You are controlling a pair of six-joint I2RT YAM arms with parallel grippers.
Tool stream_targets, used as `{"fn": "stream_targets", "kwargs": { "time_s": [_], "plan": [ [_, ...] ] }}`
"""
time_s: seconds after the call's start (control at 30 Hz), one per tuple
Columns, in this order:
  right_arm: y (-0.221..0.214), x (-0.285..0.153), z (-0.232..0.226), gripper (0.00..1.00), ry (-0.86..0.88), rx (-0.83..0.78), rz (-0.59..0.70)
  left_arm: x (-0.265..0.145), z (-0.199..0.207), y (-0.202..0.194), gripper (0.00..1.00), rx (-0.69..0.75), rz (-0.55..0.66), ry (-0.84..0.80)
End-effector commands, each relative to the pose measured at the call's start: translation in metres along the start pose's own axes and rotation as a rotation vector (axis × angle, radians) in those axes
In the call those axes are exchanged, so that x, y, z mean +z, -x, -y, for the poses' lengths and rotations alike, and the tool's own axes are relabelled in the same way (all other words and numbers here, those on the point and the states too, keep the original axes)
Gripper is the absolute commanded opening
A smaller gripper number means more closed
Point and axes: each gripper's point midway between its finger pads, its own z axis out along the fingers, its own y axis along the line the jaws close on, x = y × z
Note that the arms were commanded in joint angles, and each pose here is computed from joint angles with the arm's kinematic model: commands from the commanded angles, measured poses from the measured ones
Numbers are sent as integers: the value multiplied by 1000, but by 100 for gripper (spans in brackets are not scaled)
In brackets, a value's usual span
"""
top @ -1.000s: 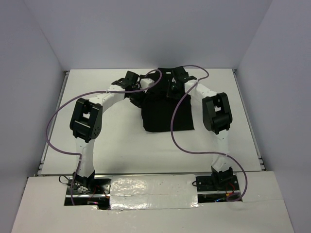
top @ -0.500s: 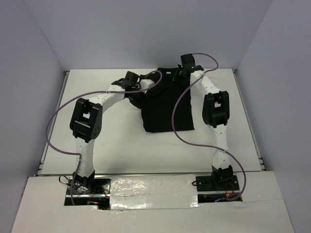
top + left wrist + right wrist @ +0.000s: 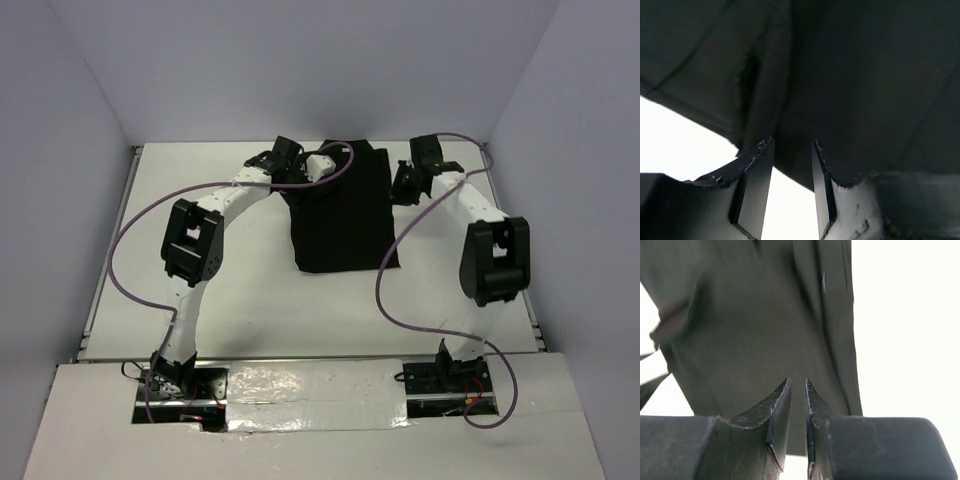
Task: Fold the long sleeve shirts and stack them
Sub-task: Fold the shirt
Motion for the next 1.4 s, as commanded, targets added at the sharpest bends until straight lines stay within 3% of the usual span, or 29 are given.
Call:
{"fn": "stream_targets", "kwargs": {
  "time_s": [0.0, 0.13, 0.33, 0.53, 0.73, 0.93, 1.37],
  "plan": [
    [-19, -38, -7, 22, 67, -13, 30, 5, 8, 6, 49, 58, 18, -31],
    [-74, -45, 11, 23, 65, 31, -49, 2, 15, 19, 48, 66, 39, -79],
    [-115, -48, 19, 22, 78, 59, -95, 12, 47, 36, 48, 137, 75, -111],
    [-153, -42, 30, 19, 73, 127, -164, 38, 12, 29, 47, 25, 43, 42],
    [-184, -19, 56, 17, 0, 205, -274, 44, -3, 33, 47, 34, 54, 114],
    [-187, -23, 69, 17, -44, 217, -271, 48, -32, 22, 46, 18, 15, 237],
    [-197, -25, 79, 17, -89, 201, -311, 22, -76, 50, 52, -22, 113, 366]
  ]
}}
